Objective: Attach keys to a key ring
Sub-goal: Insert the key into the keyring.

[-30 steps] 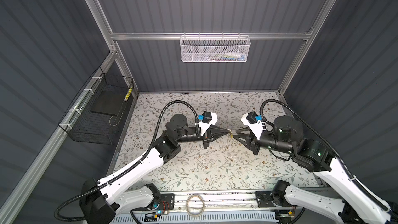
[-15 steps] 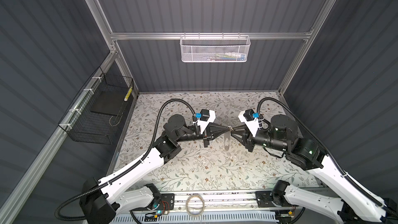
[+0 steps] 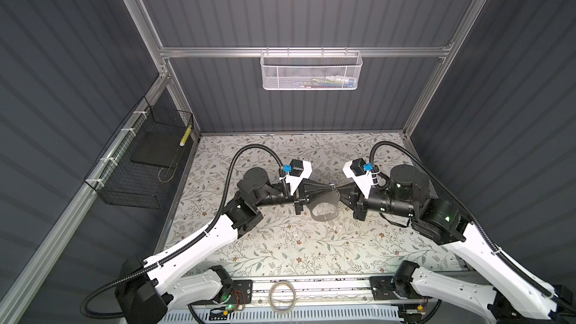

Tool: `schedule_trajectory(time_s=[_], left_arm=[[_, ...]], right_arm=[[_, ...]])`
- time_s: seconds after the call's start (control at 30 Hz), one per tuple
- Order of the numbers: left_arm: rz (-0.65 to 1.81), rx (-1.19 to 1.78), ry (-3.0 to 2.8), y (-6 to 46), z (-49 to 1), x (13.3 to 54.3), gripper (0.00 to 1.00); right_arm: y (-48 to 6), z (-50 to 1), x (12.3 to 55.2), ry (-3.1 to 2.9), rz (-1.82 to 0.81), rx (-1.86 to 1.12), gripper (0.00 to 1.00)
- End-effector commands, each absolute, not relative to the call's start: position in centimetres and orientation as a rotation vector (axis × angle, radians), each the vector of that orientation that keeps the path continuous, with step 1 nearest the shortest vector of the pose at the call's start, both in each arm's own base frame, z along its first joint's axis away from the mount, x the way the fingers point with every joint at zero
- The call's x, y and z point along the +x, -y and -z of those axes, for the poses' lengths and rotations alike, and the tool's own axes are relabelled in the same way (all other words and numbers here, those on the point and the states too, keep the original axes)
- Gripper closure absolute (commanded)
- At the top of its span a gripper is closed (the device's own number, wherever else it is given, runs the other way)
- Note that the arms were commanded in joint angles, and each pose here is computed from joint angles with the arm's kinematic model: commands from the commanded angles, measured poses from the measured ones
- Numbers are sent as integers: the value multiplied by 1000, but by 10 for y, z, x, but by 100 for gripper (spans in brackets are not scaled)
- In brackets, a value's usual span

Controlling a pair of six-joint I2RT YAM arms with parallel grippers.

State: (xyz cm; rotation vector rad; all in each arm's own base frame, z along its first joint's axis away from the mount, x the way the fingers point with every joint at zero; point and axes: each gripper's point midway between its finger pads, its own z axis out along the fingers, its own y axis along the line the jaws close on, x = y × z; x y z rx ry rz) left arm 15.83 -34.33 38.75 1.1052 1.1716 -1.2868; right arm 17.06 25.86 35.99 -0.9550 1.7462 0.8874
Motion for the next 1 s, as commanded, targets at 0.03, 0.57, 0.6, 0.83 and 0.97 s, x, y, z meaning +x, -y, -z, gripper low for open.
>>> schedule_trajectory(time_s=[0.03, 0.57, 0.6, 0.83, 0.97], left_arm=[[1286, 1087, -1166, 344, -386, 159, 100], [1245, 1045, -1275, 350, -347, 177, 100], [1247, 1045, -1280, 350, -345, 177, 100], [1271, 1047, -1263, 350, -348, 174, 100], [1276, 1050, -1269, 351, -346, 174, 100]], right_arm=[[-267, -373, 150, -1686, -967, -1050, 100], [-274, -373, 136, -1652, -960, -1137, 100], [-272, -375, 135, -1647, -956, -1134, 100], [-259, -372, 138, -1672, -880, -1108, 100], [-248, -379, 145, -1648, -816, -1045, 100]])
